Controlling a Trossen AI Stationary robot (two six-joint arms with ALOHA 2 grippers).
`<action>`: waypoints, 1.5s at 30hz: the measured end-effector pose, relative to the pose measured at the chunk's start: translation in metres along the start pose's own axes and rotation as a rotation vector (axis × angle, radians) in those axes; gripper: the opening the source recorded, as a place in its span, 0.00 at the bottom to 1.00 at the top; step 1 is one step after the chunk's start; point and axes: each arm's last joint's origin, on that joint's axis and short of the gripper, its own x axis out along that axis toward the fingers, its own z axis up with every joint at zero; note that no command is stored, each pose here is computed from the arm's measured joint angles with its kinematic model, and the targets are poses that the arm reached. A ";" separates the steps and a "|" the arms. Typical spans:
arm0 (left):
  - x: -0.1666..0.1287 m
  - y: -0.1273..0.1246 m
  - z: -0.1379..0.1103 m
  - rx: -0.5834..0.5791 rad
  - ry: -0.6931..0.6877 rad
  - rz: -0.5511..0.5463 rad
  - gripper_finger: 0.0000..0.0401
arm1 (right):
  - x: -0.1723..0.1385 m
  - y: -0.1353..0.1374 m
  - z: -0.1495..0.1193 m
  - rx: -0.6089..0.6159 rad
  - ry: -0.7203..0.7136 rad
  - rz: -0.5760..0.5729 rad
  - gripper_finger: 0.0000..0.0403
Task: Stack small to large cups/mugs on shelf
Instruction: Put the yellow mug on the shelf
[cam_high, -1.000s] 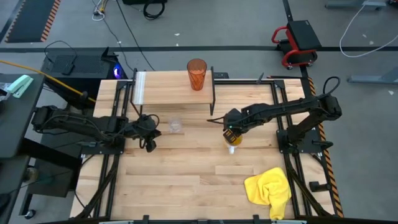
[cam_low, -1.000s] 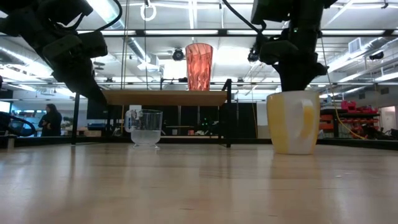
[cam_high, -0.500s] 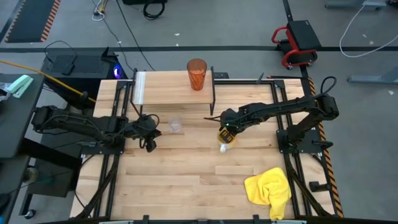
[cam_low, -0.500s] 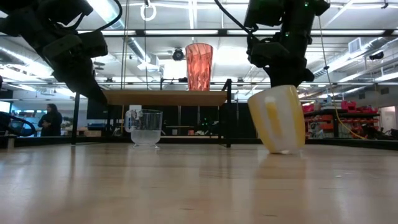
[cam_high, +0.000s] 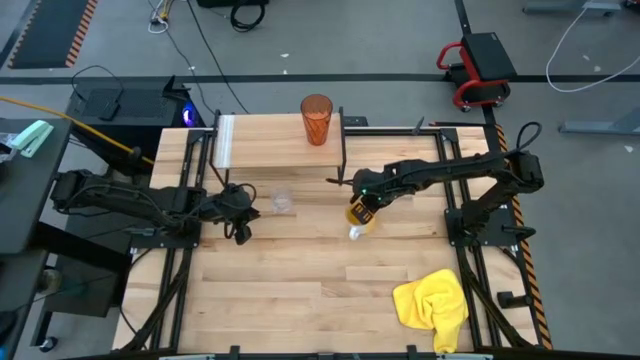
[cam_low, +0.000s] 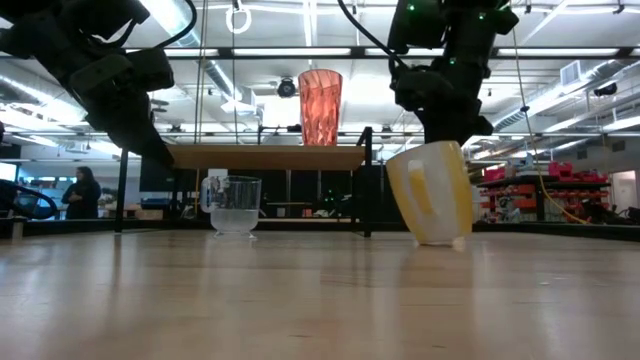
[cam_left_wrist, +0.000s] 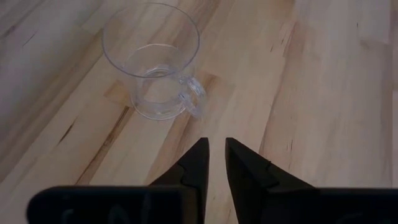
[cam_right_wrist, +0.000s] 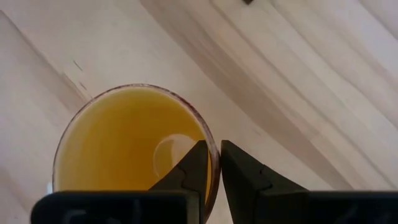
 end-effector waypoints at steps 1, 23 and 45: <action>0.000 0.000 0.000 0.000 0.000 0.000 0.14 | 0.000 -0.001 0.001 0.003 0.001 0.000 0.13; 0.000 -0.001 0.001 0.004 -0.011 -0.004 0.16 | 0.018 0.003 0.006 -0.034 0.032 0.032 0.23; 0.000 -0.001 0.002 0.003 -0.015 -0.007 0.18 | -0.016 0.010 0.011 -0.001 0.035 -0.114 0.30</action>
